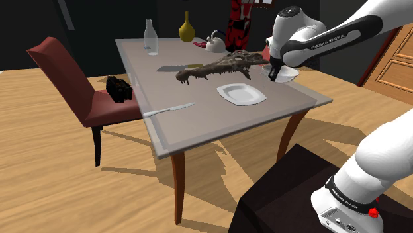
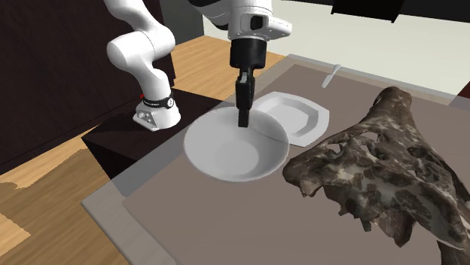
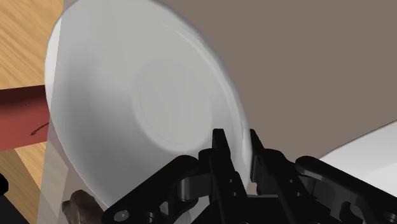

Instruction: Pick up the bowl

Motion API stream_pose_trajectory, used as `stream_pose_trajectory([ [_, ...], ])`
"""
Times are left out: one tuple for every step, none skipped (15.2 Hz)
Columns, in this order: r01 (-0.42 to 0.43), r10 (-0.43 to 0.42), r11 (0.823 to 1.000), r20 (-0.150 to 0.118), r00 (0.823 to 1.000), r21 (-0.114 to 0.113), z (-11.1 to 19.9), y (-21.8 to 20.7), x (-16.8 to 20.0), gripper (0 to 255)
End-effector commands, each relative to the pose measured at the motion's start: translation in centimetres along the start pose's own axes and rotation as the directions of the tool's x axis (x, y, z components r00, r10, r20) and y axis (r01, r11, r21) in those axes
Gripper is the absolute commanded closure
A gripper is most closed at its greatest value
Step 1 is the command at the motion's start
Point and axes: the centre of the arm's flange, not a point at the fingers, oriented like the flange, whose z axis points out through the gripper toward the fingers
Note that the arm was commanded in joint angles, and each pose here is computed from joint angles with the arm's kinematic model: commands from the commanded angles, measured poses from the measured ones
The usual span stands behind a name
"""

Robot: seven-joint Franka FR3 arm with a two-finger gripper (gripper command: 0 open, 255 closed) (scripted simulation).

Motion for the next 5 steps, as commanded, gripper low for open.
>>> stream_pose_trajectory([
  [0.000,0.000,1.000,0.000,1.000,0.000,-0.96,0.56,-0.02,255],
  [0.000,0.000,1.000,0.000,1.000,0.000,-1.41,0.83,0.00,255],
  [0.000,0.000,1.000,0.000,1.000,0.000,-1.87,1.09,0.01,255],
  [0.000,0.000,1.000,0.000,1.000,0.000,-1.94,1.13,0.02,255],
  [0.000,0.000,1.000,0.000,1.000,0.000,-1.94,1.13,0.02,255],
])
